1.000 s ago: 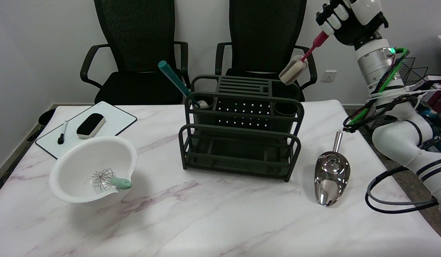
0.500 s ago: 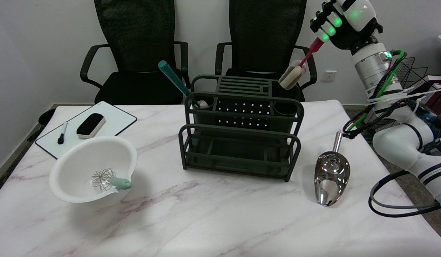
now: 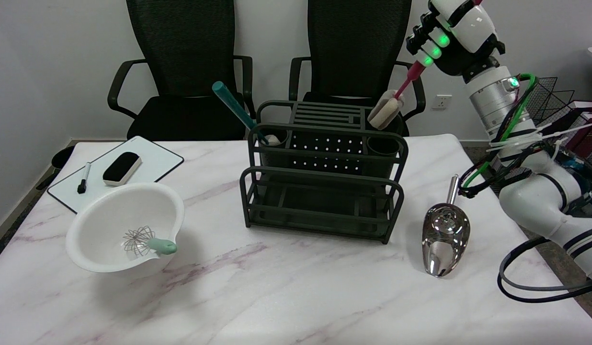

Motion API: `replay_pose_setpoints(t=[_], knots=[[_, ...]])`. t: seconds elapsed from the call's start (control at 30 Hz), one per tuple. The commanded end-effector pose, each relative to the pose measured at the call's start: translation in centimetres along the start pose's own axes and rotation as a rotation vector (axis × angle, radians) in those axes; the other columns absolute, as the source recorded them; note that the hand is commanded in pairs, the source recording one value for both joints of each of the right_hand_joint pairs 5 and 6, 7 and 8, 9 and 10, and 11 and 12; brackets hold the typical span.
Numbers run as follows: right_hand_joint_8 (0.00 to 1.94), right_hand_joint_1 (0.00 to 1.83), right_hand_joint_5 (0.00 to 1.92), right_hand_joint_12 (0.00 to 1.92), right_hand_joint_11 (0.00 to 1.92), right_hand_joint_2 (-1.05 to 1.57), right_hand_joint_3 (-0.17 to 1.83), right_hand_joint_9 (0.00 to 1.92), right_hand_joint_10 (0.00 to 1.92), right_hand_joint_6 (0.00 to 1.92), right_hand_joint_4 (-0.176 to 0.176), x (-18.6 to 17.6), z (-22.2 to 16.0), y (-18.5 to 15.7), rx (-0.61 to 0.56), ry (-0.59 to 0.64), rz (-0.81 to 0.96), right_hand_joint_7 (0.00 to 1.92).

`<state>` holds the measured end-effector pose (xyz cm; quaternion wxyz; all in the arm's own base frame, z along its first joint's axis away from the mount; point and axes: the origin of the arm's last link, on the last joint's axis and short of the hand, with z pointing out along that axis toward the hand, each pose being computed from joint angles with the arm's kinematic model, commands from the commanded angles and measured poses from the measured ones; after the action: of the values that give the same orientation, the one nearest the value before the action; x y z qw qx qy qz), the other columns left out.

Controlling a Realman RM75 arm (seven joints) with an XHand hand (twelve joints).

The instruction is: Place the pink sponge bottle brush into the kitchen storage rack.

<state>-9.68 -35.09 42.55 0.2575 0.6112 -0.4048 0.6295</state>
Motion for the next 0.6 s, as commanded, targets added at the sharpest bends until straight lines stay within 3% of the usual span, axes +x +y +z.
replay_pose_setpoints(t=[0.03,0.6], knots=[[1.92,0.9,1.92,1.92,1.92,1.57,0.64,1.92,1.92,1.92,0.0,-0.1,-0.9,0.6,-0.022,-0.002,0.0,1.92],[1.92,0.9,1.92,1.92,1.92,1.57,0.64,1.92,1.92,1.92,0.0,1.1,-1.6,2.1,-0.074,0.036,-0.003,1.92]])
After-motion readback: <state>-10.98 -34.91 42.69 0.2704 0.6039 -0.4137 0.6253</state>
